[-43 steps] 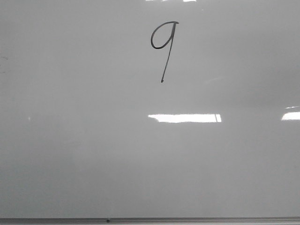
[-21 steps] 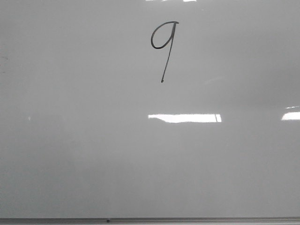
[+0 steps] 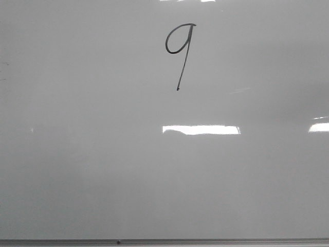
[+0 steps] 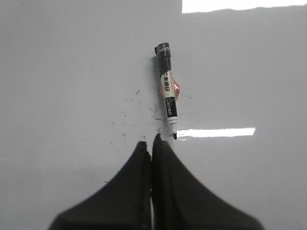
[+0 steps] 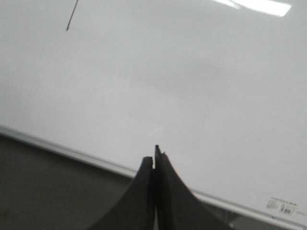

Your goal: Write number 9 on whiteboard

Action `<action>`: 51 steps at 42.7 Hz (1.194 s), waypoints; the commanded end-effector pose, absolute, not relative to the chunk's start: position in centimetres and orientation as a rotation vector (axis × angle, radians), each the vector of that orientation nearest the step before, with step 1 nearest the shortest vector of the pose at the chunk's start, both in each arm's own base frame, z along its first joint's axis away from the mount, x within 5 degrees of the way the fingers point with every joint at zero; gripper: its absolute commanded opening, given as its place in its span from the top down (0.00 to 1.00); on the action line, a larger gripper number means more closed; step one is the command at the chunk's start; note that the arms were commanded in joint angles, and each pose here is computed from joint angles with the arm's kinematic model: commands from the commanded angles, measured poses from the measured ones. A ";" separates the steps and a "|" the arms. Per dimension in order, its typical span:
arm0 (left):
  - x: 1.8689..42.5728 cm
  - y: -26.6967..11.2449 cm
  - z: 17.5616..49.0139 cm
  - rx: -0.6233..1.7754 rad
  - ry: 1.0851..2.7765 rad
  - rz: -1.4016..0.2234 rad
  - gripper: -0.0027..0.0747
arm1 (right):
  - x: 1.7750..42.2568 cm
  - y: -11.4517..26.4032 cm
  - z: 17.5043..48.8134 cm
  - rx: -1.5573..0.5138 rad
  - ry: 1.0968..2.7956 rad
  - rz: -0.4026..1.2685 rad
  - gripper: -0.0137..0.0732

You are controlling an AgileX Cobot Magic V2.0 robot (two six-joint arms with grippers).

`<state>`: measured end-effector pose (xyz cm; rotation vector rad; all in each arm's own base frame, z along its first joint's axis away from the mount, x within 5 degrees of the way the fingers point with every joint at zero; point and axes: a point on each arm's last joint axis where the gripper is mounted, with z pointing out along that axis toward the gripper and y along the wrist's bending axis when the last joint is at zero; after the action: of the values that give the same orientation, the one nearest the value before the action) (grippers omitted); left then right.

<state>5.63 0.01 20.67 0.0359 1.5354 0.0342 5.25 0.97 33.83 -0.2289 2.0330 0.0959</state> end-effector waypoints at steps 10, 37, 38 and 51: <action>5.4 0.0 21.4 0.032 1.439 0.024 0.99 | 4.7 0.2 27.3 -0.071 1.546 -0.010 0.92; 5.4 0.0 21.4 0.032 1.439 0.024 0.99 | 5.4 0.1 21.4 -0.053 1.394 -0.020 0.92; 5.4 0.0 21.4 0.032 1.439 0.024 0.99 | 5.4 0.1 21.5 -0.053 1.391 -0.020 0.92; 5.4 0.0 21.4 0.032 1.439 0.024 0.99 | 5.4 0.0 21.6 -0.001 1.375 0.003 0.92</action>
<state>5.63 0.01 20.67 0.0359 1.5354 0.0342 5.65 0.08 20.57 -0.0161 1.4905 0.0045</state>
